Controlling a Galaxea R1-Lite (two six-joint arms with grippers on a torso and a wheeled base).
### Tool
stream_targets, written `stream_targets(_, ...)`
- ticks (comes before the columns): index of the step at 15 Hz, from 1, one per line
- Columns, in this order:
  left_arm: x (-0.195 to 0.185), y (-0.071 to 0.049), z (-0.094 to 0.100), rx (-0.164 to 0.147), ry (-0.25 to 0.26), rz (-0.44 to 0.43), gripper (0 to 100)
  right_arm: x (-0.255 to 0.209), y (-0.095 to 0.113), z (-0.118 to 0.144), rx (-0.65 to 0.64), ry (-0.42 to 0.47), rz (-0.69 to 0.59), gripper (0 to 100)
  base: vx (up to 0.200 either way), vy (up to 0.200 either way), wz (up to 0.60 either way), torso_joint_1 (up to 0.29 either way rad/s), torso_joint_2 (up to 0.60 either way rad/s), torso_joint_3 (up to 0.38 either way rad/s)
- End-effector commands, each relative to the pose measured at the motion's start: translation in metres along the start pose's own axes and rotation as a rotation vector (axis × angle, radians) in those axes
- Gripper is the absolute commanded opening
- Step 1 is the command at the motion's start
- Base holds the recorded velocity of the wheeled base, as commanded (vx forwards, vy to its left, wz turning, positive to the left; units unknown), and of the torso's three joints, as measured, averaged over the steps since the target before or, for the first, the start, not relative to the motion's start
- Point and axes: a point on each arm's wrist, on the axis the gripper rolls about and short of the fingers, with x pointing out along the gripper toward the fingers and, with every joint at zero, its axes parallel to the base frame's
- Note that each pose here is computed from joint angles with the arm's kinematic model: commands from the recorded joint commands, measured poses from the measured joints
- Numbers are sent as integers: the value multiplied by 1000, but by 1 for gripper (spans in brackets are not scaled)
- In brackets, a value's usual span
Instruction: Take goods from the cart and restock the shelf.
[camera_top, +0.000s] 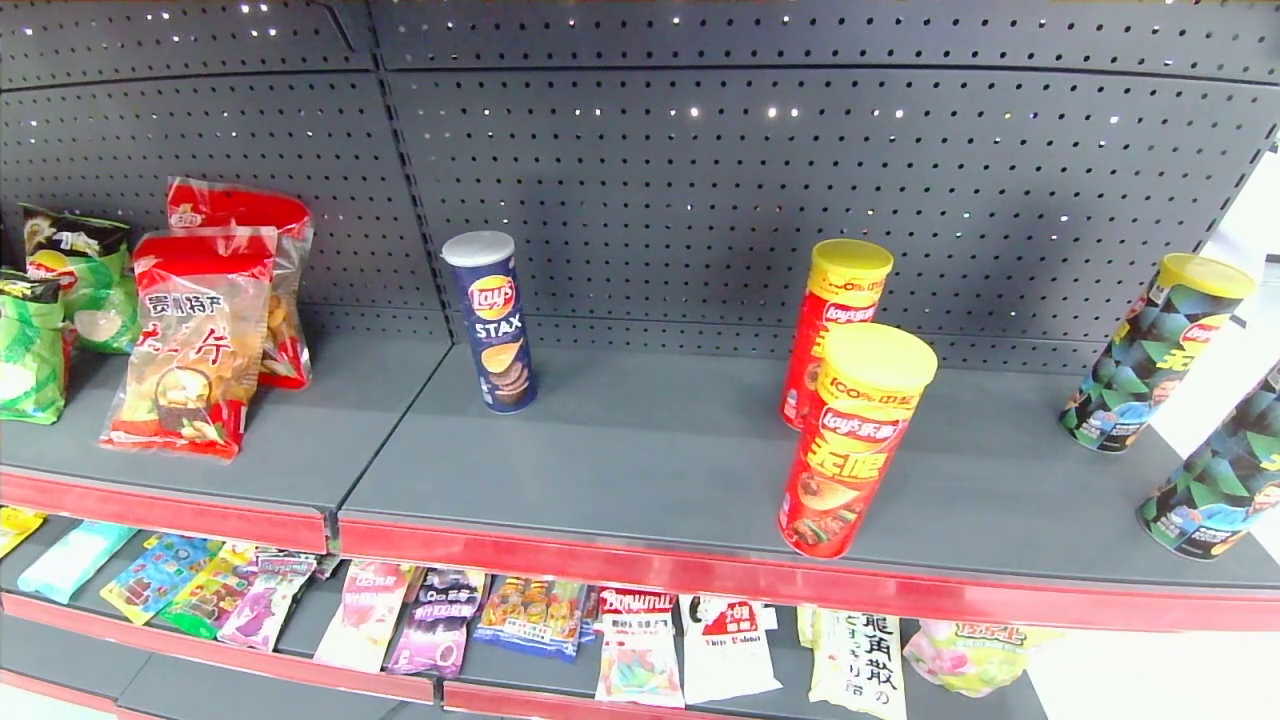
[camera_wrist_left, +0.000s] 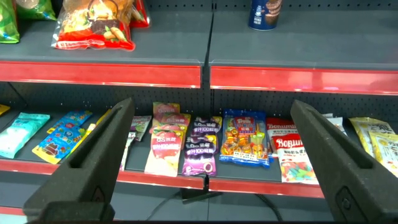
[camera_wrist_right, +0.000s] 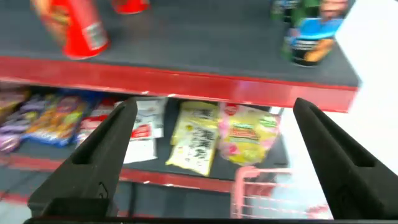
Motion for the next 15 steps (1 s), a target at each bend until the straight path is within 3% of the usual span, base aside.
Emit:
stream_targets(1,0,0,0,0,0,0,100,2,-1,-6,5,8,69,100,0,0,0,0,0,0)
stream_targets(3,0,0,0,0,0,0,100,2,-2,-6,12,-1,16,100,0,0,0,0,0,0)
stream_targets(15,0,0,0,3,0,-3,100,2,-2,-6,13,1,22,100,0,0,0,0,0,0)
